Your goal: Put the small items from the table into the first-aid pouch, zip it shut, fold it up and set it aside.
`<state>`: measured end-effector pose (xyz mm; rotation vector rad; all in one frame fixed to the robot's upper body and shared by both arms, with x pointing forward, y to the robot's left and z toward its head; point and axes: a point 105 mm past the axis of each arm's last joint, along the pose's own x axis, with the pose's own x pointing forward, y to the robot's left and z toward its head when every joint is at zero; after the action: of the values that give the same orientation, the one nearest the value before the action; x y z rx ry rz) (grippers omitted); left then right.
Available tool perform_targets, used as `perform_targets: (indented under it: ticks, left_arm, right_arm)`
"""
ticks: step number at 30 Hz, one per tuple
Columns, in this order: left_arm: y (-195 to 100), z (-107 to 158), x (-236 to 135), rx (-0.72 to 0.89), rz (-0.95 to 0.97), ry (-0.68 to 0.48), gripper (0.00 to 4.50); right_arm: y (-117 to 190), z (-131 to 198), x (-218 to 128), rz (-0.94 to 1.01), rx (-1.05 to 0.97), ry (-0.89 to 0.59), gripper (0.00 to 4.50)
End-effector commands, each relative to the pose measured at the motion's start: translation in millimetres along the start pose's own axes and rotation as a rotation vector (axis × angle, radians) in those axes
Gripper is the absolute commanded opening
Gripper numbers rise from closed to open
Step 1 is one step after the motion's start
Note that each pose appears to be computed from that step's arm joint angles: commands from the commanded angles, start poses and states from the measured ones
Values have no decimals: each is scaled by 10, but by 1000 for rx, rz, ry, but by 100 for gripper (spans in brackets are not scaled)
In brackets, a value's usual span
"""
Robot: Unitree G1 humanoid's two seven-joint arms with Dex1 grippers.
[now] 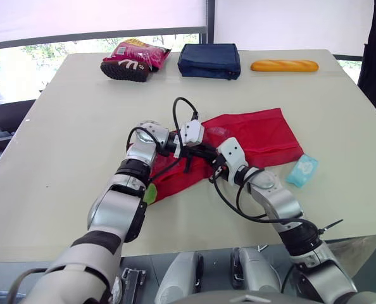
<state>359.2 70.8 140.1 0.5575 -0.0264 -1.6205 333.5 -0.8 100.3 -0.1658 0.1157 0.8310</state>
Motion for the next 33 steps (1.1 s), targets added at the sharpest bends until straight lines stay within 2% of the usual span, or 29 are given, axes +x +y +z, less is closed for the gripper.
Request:
perform_targets:
  ticks: [1, 7, 13, 16, 19, 25, 26, 29, 32, 33]
  left_arm:
    - [-36, 65, 35, 39, -49, -7, 0]
    - [-19, -10, -5, 72, -22, 48, 0]
    - [-99, -96, -2, 102, -50, 82, 0]
    - [-159, -190, -35, 144, -69, 135, 0]
    - [-162, -249, -84, 153, -58, 169, 0]
    - [-99, -313, -278, 171, 5, 232, 0]
    - [-99, -320, -303, 171, 7, 238, 0]
    - [-72, -319, -411, 148, 41, 237, 0]
    - [-53, -307, -502, 128, 67, 230, 89]
    - [-58, -308, -530, 118, 67, 230, 137]
  right_arm:
    - [-29, 232, -81, -12, -43, -90, 6]
    - [79, 192, -384, 53, -44, -80, 6]
    - [102, 279, -815, 66, -71, -160, 6]
    - [82, 366, -1025, 54, -73, -212, 6]
    - [56, 424, -1192, 41, -54, -233, 6]
    - [-236, 401, -1814, -116, -42, -238, 6]
    - [-264, 387, -1897, -132, -39, -234, 28]
    - [-323, 300, -2153, -172, -35, -200, 133]
    - [-375, 271, -2342, -215, -38, -188, 275]
    - [-377, 268, -2393, -222, -40, -184, 333]
